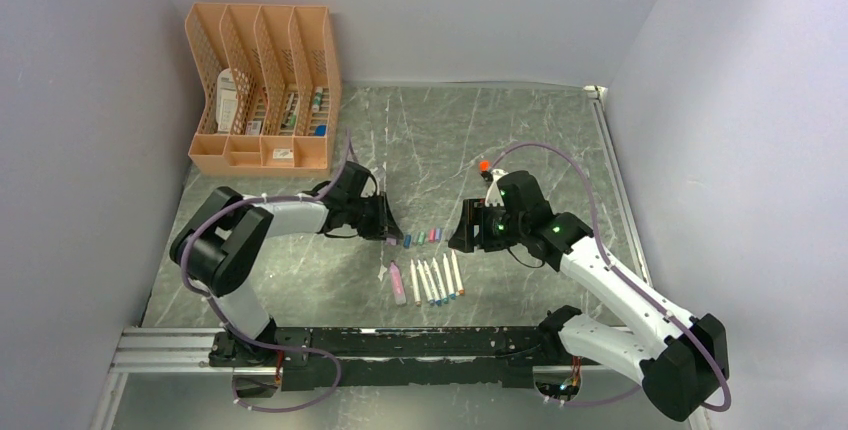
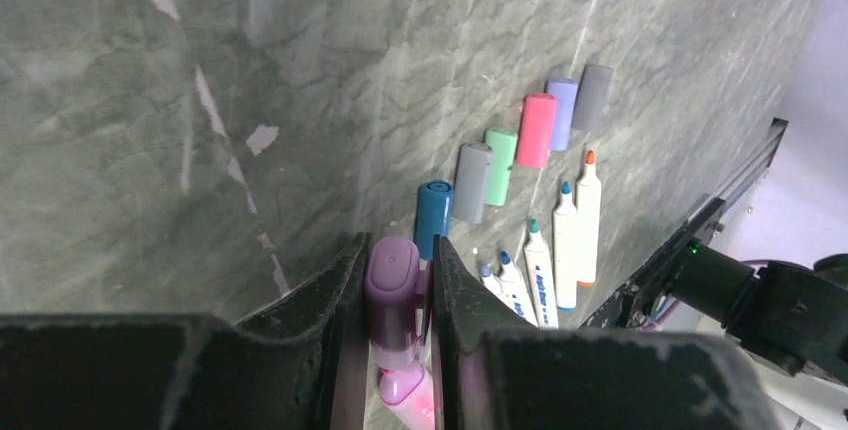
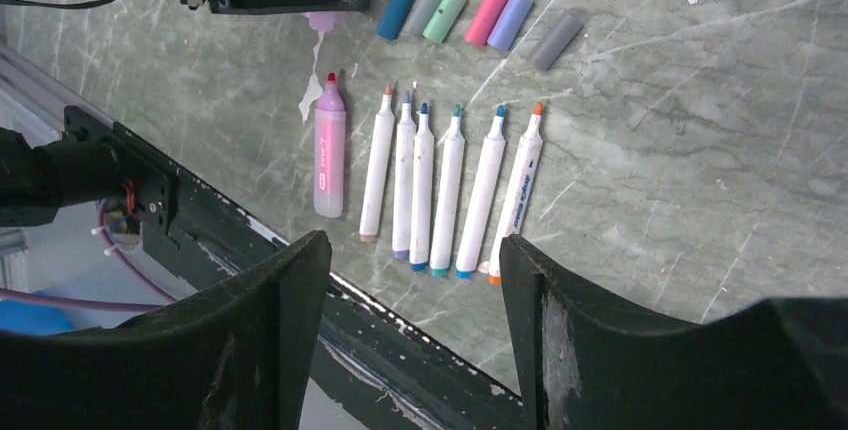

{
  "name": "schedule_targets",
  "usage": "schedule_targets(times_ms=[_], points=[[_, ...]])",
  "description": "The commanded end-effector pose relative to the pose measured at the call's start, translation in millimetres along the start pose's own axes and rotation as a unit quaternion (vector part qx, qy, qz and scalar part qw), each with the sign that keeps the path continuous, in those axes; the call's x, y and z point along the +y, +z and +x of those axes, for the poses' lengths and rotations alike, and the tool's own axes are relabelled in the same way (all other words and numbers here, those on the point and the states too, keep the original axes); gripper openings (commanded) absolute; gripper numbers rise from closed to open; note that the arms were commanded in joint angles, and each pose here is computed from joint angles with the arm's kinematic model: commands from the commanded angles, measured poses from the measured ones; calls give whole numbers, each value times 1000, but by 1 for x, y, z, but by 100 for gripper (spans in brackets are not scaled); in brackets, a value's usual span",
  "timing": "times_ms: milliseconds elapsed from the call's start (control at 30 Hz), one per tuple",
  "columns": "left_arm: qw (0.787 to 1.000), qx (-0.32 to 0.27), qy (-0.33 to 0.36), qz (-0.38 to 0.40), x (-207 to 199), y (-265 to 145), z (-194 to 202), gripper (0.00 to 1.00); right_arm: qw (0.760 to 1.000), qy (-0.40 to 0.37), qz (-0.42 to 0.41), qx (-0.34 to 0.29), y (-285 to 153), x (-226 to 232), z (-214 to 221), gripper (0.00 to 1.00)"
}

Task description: Open the pen caps

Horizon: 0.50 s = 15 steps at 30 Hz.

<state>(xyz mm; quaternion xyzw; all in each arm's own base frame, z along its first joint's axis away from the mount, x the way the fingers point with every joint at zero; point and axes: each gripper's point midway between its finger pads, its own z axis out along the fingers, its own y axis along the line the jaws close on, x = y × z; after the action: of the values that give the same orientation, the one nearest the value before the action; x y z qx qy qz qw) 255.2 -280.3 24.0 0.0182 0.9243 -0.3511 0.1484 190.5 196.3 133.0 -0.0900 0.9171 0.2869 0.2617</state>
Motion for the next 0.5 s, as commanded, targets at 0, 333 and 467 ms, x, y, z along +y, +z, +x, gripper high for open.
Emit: schedule_targets(times_ms=[0,333,467], points=[[1000,-13,12,2,-7,8,-9,26,1000,-1,-3,-6,-5,3,-4,63],[1000,-7,9,-13,-3,14,-3,33,1000,-3,-6,-4,-6,2,0,63],[1000,-8,9,-20,-2,13,-4,35,1000,1,-7,-5,-7,1,3,63]])
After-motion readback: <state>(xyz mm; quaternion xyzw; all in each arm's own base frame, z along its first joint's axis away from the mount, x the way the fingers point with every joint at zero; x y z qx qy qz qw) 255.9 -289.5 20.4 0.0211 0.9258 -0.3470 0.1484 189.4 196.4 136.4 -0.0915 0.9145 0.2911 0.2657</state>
